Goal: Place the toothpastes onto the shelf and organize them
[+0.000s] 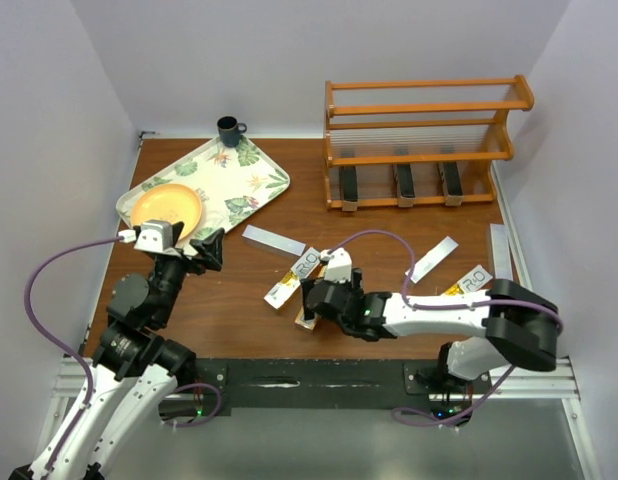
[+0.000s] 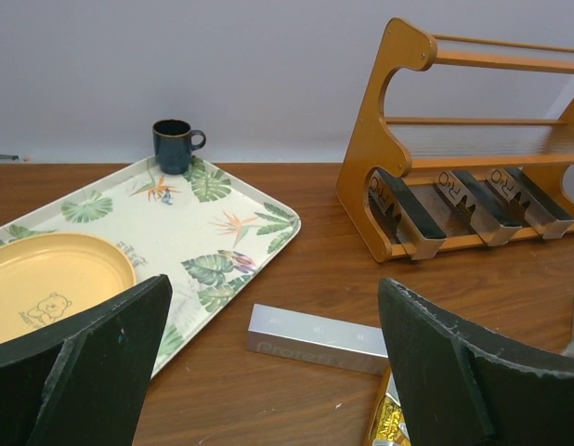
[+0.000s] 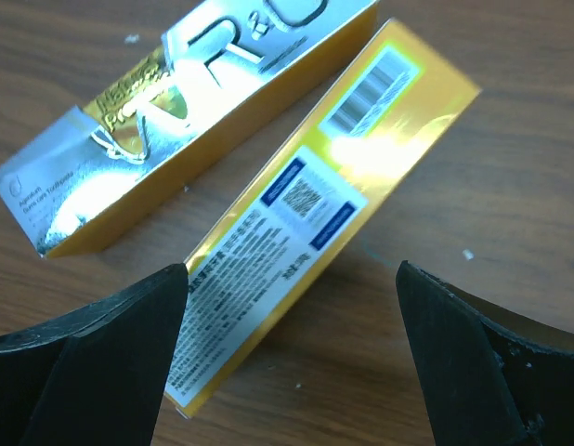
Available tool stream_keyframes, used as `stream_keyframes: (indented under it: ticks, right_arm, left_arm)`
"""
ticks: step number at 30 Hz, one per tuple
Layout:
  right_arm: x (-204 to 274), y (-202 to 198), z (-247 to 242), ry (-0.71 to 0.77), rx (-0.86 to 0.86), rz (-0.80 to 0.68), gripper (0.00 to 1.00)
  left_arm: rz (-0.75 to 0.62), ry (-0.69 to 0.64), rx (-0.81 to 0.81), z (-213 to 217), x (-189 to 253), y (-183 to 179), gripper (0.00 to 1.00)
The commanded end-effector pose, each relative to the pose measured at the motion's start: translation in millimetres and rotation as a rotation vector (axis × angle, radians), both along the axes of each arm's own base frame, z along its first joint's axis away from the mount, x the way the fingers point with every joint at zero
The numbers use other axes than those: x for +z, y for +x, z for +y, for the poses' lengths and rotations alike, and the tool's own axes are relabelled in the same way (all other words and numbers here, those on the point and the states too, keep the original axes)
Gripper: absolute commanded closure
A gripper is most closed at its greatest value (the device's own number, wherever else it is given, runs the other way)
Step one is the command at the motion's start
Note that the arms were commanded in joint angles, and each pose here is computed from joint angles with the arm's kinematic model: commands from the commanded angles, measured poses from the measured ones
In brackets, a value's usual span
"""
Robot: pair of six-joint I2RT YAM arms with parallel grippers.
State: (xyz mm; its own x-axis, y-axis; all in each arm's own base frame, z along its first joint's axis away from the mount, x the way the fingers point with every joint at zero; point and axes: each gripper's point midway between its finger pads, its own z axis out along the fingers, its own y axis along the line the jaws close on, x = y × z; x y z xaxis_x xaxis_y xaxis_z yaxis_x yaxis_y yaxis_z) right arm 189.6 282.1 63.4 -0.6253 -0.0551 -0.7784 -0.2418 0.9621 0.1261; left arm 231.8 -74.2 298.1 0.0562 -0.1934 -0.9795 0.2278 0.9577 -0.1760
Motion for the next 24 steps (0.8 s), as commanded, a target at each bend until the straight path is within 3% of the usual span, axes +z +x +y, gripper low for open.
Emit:
stream_keyframes:
  ticks: [1, 8, 17, 24]
  right_arm:
    - [8, 1, 22, 0.025, -0.068, -0.030, 0.01]
    - [-5, -3, 29, -0.038, -0.051, -0.012, 0.01]
    - [-13, -1, -29, -0.162, -0.134, -0.034, 0.01]
    - [4, 11, -67, -0.092, -0.188, -0.055, 0.02]
  left_arm:
    - [-0.033, -0.012, -0.008, 0, 16, -1, 0.02]
    - [-0.011, 0.002, -0.028, -6, 11, 2, 0.02]
    - [0.069, 0.045, -0.098, -24, -8, 12, 0.02]
    - [0.237, 0.106, -0.256, -61, -47, 25, 0.01]
